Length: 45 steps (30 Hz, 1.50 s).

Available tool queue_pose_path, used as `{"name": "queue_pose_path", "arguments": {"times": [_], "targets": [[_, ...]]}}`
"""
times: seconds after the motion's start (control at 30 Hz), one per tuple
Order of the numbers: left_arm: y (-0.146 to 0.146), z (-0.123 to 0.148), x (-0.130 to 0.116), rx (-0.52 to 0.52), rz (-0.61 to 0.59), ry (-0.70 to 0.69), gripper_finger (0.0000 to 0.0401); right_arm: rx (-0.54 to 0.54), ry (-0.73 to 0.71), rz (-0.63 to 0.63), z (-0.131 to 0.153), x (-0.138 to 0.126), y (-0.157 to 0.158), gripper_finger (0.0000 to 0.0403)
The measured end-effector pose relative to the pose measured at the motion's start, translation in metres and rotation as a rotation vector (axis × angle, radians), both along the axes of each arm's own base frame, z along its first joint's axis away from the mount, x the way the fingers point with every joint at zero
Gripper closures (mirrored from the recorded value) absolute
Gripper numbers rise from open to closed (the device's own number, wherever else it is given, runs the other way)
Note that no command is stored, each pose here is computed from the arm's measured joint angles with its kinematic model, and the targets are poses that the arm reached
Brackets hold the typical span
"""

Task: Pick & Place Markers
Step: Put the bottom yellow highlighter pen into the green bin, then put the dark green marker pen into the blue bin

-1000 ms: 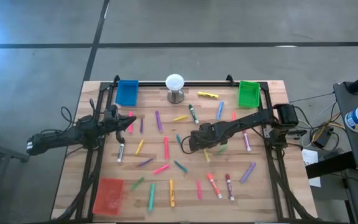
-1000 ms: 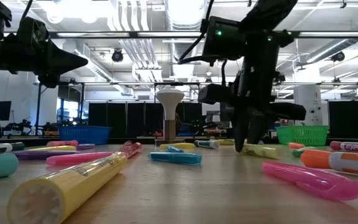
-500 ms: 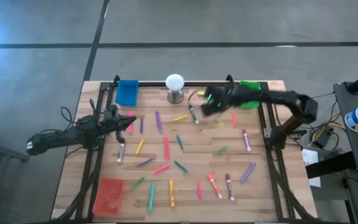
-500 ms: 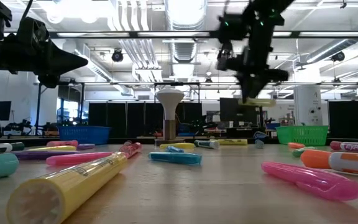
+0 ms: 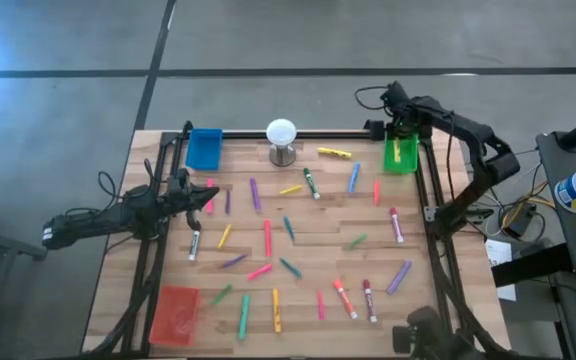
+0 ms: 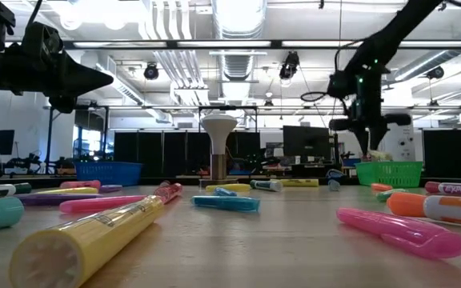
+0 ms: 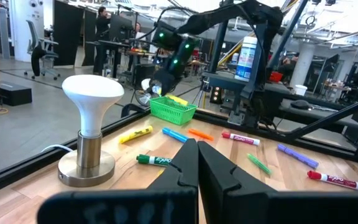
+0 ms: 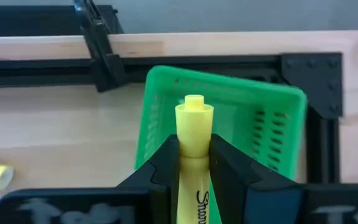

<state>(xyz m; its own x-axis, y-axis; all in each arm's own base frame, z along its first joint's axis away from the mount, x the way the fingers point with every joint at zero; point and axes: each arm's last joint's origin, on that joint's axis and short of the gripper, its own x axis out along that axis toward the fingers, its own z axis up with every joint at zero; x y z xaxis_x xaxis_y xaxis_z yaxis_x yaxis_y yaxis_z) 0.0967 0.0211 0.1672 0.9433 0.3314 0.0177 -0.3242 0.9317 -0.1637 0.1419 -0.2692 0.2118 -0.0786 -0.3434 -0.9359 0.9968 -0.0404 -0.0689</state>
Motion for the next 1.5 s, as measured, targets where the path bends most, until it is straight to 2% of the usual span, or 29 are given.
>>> {"name": "queue_pose_path", "arguments": {"times": [0.2,0.37,1.0,1.2,1.37,1.5], "targets": [[0.0,0.0,0.0,0.0,0.0,0.0,0.0401,0.075,0.039,0.034,-0.032,0.004,-0.016,0.0338],[0.0,0.0,0.0,0.0,0.0,0.0,0.0401,0.105,0.056,0.045,-0.043,0.006,-0.019,0.0338],[0.0,0.0,0.0,0.0,0.0,0.0,0.0401,0.116,0.032,0.028,-0.05,0.009,-0.021,0.0337],[0.0,0.0,0.0,0.0,0.0,0.0,0.0401,0.109,0.044,0.025,-0.05,0.008,-0.021,0.0314],[0.0,0.0,0.0,0.0,0.0,0.001,0.0401,0.091,0.076,0.098,-0.043,0.008,-0.02,0.0282],[0.0,0.0,0.0,0.0,0.0,0.0,0.0401,0.059,0.082,0.193,-0.03,0.012,-0.013,0.0277]]}}
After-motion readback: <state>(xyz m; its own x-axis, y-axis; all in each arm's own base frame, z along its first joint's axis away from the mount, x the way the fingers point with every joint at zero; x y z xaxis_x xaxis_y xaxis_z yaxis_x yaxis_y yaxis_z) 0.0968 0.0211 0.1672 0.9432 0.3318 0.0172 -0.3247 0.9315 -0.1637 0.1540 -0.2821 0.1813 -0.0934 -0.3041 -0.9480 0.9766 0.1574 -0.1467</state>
